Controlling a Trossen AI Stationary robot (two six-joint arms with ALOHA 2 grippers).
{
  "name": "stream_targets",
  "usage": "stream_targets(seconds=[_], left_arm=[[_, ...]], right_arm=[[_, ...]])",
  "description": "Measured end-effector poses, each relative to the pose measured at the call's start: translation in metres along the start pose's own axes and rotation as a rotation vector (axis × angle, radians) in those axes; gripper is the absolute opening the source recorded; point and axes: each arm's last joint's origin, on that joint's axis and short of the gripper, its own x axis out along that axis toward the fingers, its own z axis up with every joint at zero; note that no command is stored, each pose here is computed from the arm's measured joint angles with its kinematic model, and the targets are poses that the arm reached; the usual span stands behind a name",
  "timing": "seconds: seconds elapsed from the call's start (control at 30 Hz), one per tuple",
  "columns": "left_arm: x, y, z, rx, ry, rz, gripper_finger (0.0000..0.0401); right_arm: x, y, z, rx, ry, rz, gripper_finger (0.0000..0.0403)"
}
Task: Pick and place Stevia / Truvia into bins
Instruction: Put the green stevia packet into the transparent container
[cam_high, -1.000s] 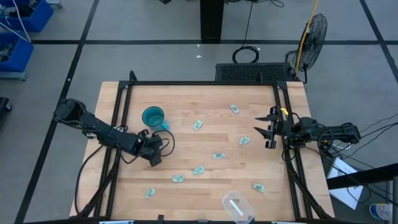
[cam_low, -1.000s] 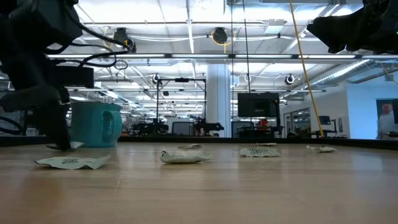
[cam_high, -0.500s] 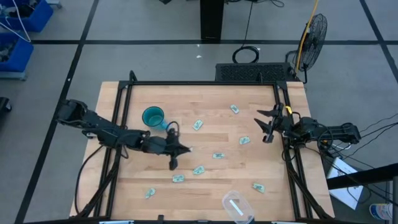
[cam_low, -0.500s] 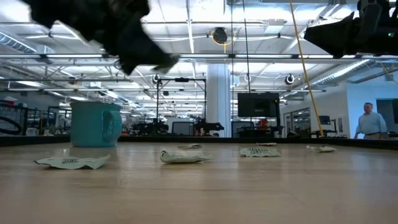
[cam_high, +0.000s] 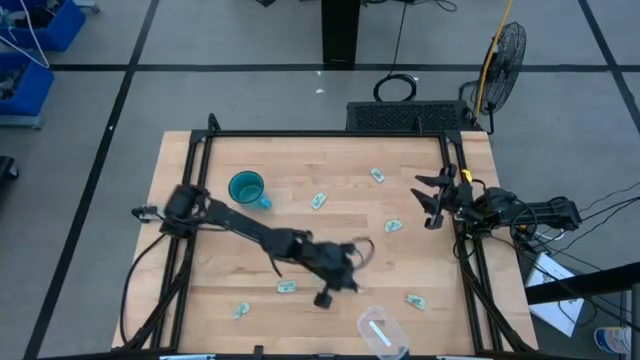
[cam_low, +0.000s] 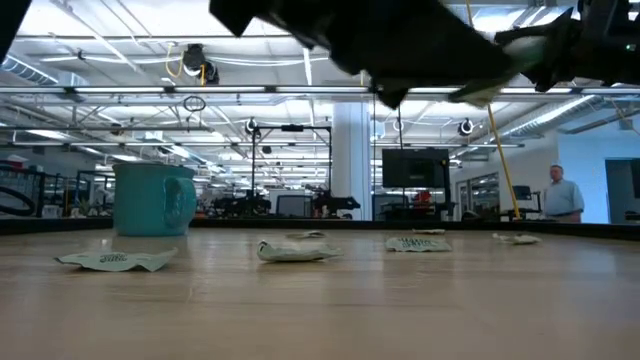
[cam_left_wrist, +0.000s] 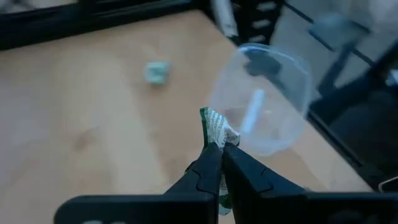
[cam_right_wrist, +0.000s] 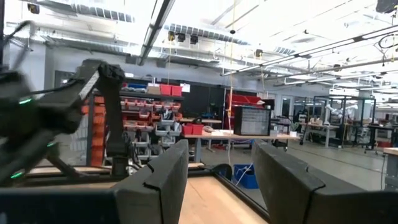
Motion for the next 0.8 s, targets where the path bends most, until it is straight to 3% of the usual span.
stream_targets(seconds=[0.23, 0.43, 0.8], left_arm=[[0.033, -0.022, 0.016, 0.085, -0.033, -0.046, 0.0020], [0.057, -0.020, 0.017, 0.049, -0.090, 0.023, 0.0025], [0.062, -0.011, 0.016, 0.022, -0.100, -0.012, 0.0098]], right_arm=[[0.000, 0.000, 0.000, 0.087, 0.001, 0.000, 0.0171], [0.000, 0.000, 0.000, 0.127, -0.004, -0.001, 0.0171], [0.000, 0.000, 0.002, 0.083, -0.020, -0.003, 0.0171]])
